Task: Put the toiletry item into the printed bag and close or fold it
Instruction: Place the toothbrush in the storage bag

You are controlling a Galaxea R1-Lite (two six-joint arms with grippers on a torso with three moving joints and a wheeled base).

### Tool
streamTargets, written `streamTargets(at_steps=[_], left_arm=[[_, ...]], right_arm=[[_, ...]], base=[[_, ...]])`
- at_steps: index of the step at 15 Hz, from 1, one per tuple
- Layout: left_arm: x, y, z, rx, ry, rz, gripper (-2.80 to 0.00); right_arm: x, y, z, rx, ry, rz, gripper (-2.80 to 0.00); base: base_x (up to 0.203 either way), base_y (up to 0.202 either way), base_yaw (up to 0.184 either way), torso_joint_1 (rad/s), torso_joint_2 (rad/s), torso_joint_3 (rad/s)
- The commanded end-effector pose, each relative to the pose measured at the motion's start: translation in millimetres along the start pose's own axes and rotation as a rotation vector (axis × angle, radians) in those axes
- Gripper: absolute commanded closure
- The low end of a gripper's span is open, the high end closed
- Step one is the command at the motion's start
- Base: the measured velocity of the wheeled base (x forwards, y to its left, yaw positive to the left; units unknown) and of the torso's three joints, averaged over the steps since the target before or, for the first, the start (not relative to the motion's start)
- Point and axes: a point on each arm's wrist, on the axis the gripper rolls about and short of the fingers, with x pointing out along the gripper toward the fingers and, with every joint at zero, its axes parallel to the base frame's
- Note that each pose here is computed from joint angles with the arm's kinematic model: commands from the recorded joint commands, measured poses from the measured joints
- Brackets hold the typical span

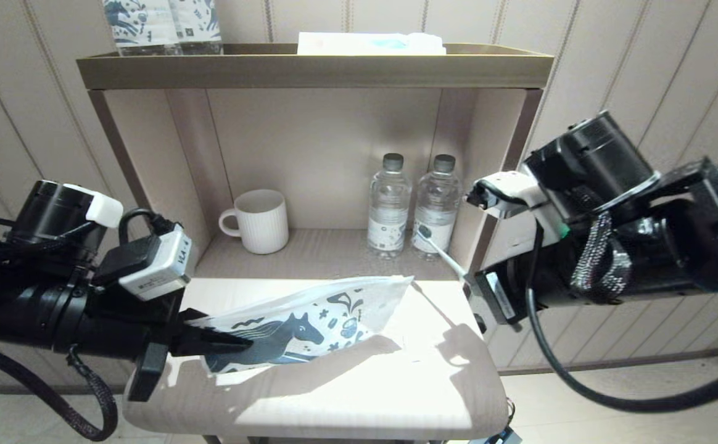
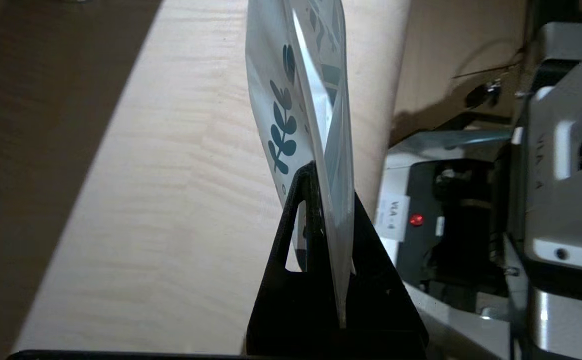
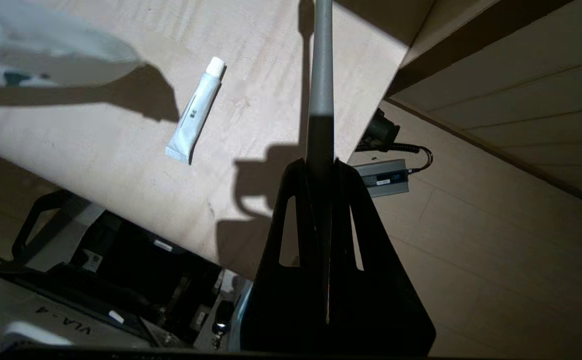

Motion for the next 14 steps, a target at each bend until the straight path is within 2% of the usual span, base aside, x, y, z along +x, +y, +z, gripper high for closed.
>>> streamTargets(at_steps=[1, 4, 6, 7, 9, 11, 12, 14], left_arm=[[8, 0.5, 7, 0.064, 0.056, 0.047, 0.00], [7, -3.1, 21, 0.197, 0.162, 0.186, 0.00], [7, -7.3, 34, 0.279, 0.170, 0.269, 0.00], [8, -10.9, 39, 0.301, 0.169, 0.286, 0.00], [5, -19.5, 42, 0.323, 0.167, 0.299, 0.00], [2, -23.2, 44, 0.336, 0.161, 0.315, 0.00], [3, -22.8, 44, 0.341, 0.154, 0.315, 0.00], [5, -21.9, 44, 0.344, 0.141, 0.311, 0.00]], right_arm=[[-31, -1, 4, -0.021, -0.033, 0.019, 0.00], [-51, 5, 13, -0.050, -0.045, 0.051, 0.00], [-66, 15, 18, -0.088, -0.031, 0.104, 0.00], [-68, 20, 21, -0.109, -0.006, 0.142, 0.00], [-70, 30, 26, -0.152, 0.069, 0.227, 0.00], [-67, 41, 29, -0.221, 0.188, 0.297, 0.00], [-62, 46, 28, -0.258, 0.219, 0.322, 0.00], [-45, 56, 27, -0.283, 0.276, 0.332, 0.00]], base=[[0.000, 0.000, 0.000, 0.000, 0.00, 0.000], [0.000, 0.000, 0.000, 0.000, 0.00, 0.000], [0.000, 0.000, 0.000, 0.000, 0.00, 0.000], [0.000, 0.000, 0.000, 0.000, 0.00, 0.000], [0.000, 0.000, 0.000, 0.000, 0.00, 0.000], [0.000, 0.000, 0.000, 0.000, 0.00, 0.000], [0.000, 0.000, 0.000, 0.000, 0.00, 0.000], [0.000, 0.000, 0.000, 0.000, 0.00, 0.000]])
